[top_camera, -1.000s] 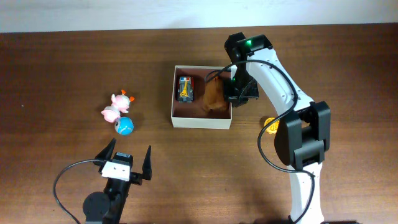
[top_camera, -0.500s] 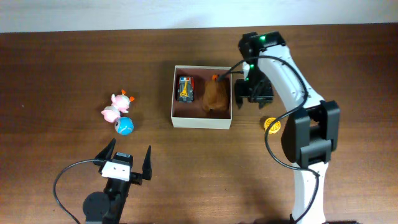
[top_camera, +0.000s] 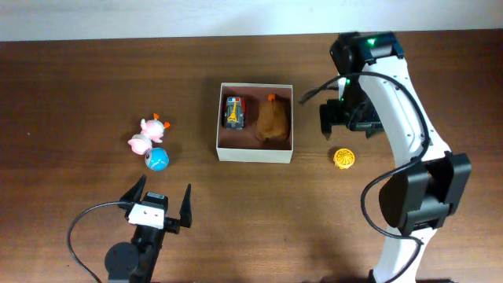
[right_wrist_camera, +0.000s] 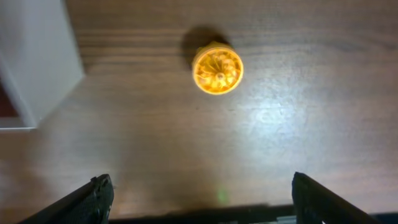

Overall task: Pack container
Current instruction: 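Move the right gripper to the yellow round toy and grasp it, then carry the yellow toy into the box and lower it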

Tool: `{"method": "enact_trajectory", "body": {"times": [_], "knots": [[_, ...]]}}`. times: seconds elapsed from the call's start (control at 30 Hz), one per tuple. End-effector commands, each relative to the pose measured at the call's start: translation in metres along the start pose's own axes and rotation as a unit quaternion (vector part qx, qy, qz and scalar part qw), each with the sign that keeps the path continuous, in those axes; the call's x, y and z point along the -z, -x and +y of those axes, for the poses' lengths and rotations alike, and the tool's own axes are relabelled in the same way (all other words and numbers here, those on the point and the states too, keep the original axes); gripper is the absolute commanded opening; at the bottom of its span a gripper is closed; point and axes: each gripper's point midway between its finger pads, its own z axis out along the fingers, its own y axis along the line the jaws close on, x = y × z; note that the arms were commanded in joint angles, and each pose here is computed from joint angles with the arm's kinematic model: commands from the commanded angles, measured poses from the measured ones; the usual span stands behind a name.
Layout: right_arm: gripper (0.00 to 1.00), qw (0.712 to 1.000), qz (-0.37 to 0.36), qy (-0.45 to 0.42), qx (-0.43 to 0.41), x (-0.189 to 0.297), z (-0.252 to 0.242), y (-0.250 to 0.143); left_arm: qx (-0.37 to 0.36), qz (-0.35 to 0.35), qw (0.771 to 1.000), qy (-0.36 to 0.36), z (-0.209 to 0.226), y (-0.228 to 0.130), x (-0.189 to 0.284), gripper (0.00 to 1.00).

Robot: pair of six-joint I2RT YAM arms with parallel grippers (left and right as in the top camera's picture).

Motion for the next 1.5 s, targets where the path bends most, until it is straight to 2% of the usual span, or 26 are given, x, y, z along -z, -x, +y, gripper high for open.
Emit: {"method": "enact_trajectory", "body": {"times": [0.0,0.2,0.6,0.77,1.17,1.47], "knots": [[0.86,0.999,0.035,-0.017,-0.015,-0.035,-0.012,-0.006,-0.007,-0.002,1.0,-0.001,0.0,0.0,0.0,1.0],[0.86,0.999,0.028,0.0,-0.018,-0.087,-0.009,0.003,-0.007,-0.002,1.0,-0.001,0.0,0.0,0.0,0.99],[0.86,1.0,0.005,0.003,-0.018,-0.142,-0.008,0.007,-0.007,-0.002,1.0,-0.001,0.0,0.0,0.0,1.0],[0.85,1.0,0.004,0.003,-0.018,-0.146,-0.008,0.006,-0.007,-0.002,1.0,-0.001,0.0,0.0,0.0,1.0],[0.66,0.999,-0.026,-0.003,-0.042,-0.146,-0.028,0.024,-0.007,-0.002,1.0,-0.001,0.0,0.0,0.0,1.0],[0.37,0.999,-0.027,-0.002,-0.046,-0.147,-0.031,0.025,-0.007,-0.002,1.0,-0.001,0.0,0.0,0.0,0.99]]}}
